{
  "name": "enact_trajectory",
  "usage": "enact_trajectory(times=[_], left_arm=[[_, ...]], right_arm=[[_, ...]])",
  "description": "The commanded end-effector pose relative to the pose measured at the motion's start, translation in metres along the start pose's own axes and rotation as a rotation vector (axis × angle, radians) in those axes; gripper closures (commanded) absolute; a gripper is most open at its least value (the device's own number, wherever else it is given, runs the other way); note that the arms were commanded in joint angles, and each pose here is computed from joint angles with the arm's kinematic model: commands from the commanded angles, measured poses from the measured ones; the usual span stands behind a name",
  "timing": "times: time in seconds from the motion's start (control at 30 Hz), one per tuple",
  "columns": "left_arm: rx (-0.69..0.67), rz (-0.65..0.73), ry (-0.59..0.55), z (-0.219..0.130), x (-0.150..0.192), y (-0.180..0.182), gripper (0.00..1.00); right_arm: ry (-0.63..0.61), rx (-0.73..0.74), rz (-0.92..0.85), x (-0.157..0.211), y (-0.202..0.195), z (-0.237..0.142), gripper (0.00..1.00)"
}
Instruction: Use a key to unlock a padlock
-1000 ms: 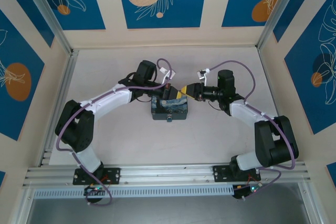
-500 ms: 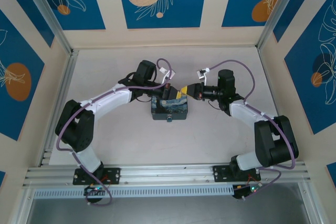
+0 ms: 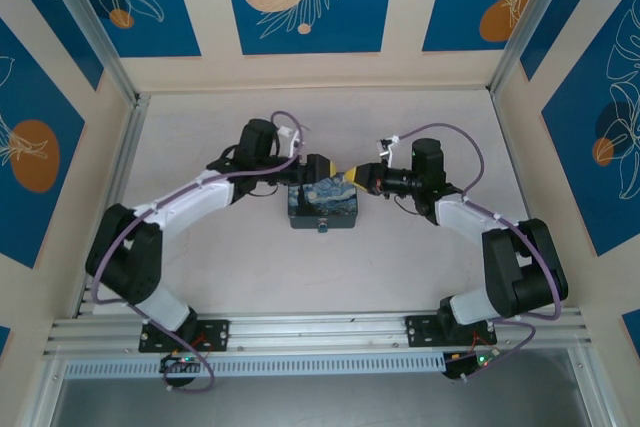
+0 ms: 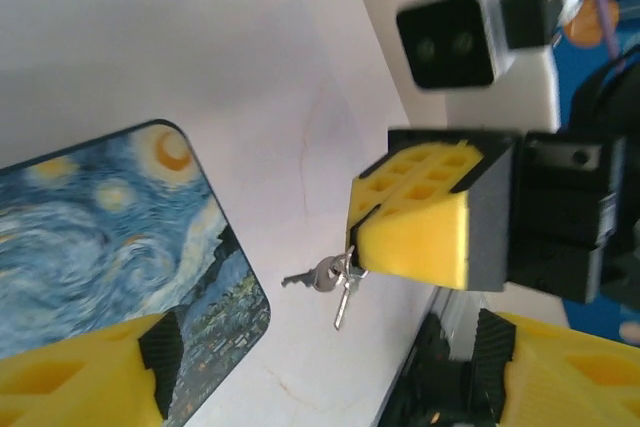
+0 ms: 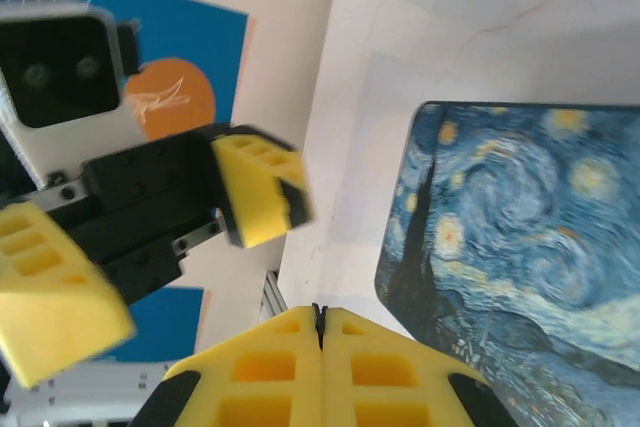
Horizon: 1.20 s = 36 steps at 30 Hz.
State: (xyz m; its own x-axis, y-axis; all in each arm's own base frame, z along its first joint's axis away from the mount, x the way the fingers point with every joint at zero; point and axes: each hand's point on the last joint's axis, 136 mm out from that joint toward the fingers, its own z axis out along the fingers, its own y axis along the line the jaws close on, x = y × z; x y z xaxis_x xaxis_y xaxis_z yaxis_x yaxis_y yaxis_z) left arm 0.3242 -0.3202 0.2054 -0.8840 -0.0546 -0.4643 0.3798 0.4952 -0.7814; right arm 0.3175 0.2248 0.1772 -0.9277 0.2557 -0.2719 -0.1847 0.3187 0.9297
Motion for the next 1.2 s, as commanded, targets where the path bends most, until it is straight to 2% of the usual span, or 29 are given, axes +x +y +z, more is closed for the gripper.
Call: enact_trajectory(times=[0.0,0.07,0.23,0.43,0.53,0.77,1.17], left_arm=[[0.007,-0.153,-0.204,-0.018,-0.025,-0.004,0.2],[-0.008,-0.264,-0.278,-0.024,-0.024,0.003,0.17],[-0.027,-0.485,-0.409,-0.031,-0.013,0.012,0.2],[-0.025,-0.559,-0.435,-0.024,-0.004,0.012,0.25],[-0.028,-0.566,-0.445,-0.022,-0.003,0.014,0.29],[-0.022,-0.569,-0.454,-0.015,-0.005,0.018,0.45],[-0.026,-0.582,-0.421,0.007,-0.003,0.027,0.5]], right_arm=[[-0.1,0.035,0.135,-0.007,-0.01,0.001,1.0],[-0.17,0.06,0.206,-0.01,-0.014,0.003,1.0],[-0.361,0.122,0.392,-0.011,-0.022,0.008,1.0],[-0.477,0.152,0.51,-0.01,-0.014,0.018,1.0],[-0.496,0.147,0.533,-0.011,-0.008,0.021,1.0],[-0.494,0.134,0.562,-0.009,-0.001,0.026,1.0],[-0.466,0.109,0.54,-0.007,0.008,0.031,1.0]])
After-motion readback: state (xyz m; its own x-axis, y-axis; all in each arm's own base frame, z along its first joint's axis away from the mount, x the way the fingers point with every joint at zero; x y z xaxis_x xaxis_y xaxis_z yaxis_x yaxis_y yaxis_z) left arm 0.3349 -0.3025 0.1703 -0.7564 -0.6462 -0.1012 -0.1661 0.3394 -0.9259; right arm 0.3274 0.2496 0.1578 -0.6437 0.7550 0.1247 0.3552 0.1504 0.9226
